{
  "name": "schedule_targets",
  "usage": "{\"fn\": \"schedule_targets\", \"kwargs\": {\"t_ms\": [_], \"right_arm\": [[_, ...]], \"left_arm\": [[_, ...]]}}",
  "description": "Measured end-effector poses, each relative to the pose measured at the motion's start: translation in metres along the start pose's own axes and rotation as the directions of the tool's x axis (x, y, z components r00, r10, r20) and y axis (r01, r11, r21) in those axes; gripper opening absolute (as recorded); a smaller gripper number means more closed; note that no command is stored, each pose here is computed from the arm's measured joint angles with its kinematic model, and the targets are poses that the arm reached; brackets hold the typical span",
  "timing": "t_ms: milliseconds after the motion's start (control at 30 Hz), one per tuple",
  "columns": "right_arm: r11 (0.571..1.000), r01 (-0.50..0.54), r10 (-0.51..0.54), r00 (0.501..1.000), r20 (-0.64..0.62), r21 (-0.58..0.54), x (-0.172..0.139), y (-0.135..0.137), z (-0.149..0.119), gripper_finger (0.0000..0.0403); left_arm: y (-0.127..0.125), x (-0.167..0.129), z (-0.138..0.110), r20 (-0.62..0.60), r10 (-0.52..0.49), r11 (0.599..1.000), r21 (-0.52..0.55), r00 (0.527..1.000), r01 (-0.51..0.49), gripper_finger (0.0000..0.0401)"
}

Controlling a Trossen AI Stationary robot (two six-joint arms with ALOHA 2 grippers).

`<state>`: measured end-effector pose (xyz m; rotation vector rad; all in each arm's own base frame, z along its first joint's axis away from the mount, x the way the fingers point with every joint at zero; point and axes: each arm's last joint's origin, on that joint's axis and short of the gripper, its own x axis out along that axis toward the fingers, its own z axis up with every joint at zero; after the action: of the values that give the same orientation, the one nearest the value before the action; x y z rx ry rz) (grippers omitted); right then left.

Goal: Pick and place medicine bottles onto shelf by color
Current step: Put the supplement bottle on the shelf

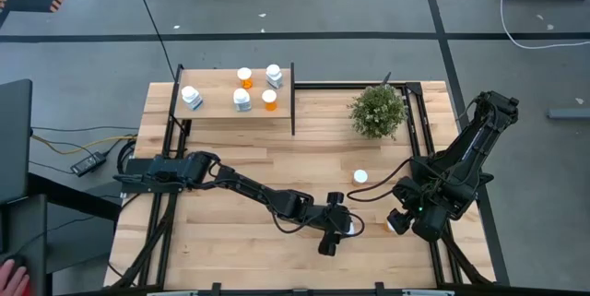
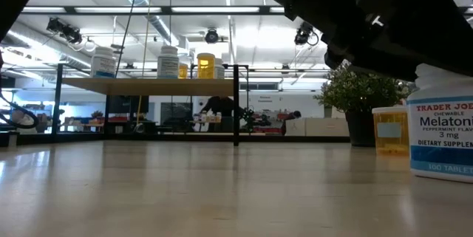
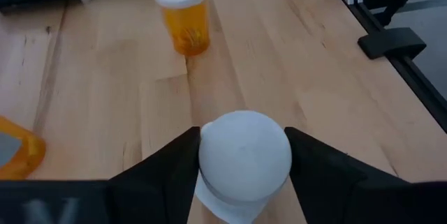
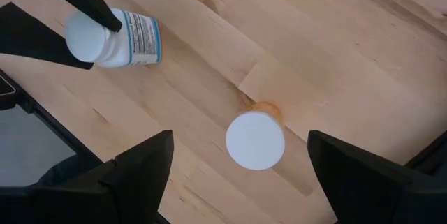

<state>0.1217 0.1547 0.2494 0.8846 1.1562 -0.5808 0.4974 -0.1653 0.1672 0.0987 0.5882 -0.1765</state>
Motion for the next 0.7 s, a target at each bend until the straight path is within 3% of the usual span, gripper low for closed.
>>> {"fn": "schedule_targets", "kwargs": {"t_ms": [367, 700], "right_arm": [[1.000, -0.006, 0.006, 1.000, 0.026, -0.008, 0.000, 0.000, 0.001, 0.0337], [1.000, -0.023, 0.023, 0.997, 0.079, -0.006, 0.000, 0.000, 0.002, 0.0337]], "left_arm": [[0.005, -0.016, 0.002, -0.118, 0.009, 1.000, 0.012, 0.993, -0.008, 0.0195], [0.025, -0.067, 0.024, -0.241, 0.040, 0.998, -0.031, 0.970, -0.049, 0.0193]]}}
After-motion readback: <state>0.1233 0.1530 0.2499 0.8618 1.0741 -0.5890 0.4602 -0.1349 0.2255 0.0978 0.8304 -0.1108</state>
